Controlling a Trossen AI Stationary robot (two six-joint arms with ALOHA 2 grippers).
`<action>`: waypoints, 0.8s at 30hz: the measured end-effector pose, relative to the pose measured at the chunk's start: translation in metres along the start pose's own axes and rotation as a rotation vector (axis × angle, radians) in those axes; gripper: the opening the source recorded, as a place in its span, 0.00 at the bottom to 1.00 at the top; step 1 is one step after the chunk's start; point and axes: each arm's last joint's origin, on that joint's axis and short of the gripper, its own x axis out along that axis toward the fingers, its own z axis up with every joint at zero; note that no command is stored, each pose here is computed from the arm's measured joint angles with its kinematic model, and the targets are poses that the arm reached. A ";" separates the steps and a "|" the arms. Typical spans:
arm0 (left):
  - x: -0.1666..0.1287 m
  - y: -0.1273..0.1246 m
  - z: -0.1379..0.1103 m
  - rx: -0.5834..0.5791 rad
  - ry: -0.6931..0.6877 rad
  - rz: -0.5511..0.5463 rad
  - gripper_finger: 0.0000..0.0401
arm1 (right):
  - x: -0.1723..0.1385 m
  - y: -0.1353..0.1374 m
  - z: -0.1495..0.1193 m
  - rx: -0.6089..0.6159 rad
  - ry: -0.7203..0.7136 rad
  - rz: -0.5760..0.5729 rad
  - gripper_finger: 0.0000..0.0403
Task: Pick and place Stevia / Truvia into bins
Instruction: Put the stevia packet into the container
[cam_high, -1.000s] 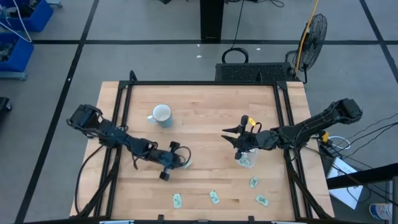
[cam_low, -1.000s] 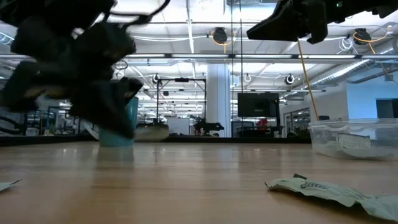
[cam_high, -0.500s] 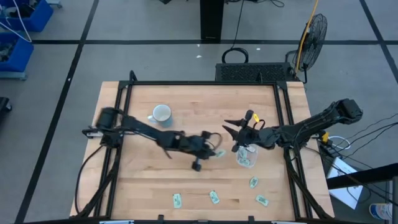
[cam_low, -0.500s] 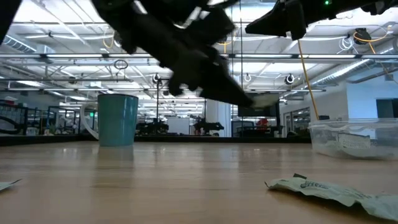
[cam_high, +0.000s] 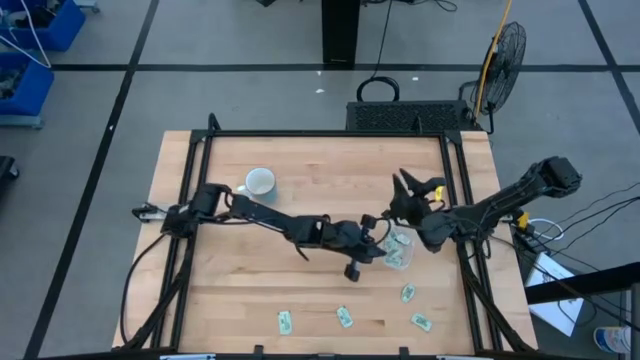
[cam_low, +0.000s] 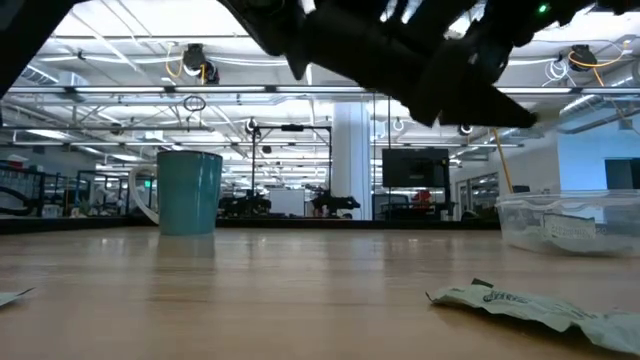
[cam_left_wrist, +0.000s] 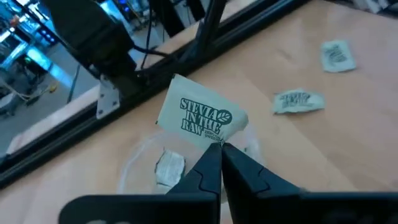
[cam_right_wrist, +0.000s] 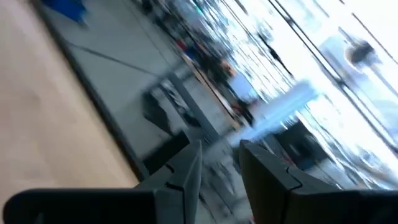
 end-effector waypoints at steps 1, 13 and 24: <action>0.004 0.000 -0.003 0.000 0.006 0.000 0.04 | -0.003 -0.001 0.001 0.008 -0.029 0.028 0.26; 0.017 0.024 -0.024 -0.076 0.065 0.078 0.11 | -0.019 -0.031 -0.001 0.238 -0.051 0.052 0.26; 0.017 0.025 -0.023 -0.079 0.053 0.076 0.28 | -0.018 -0.032 -0.022 0.239 -0.051 0.052 0.26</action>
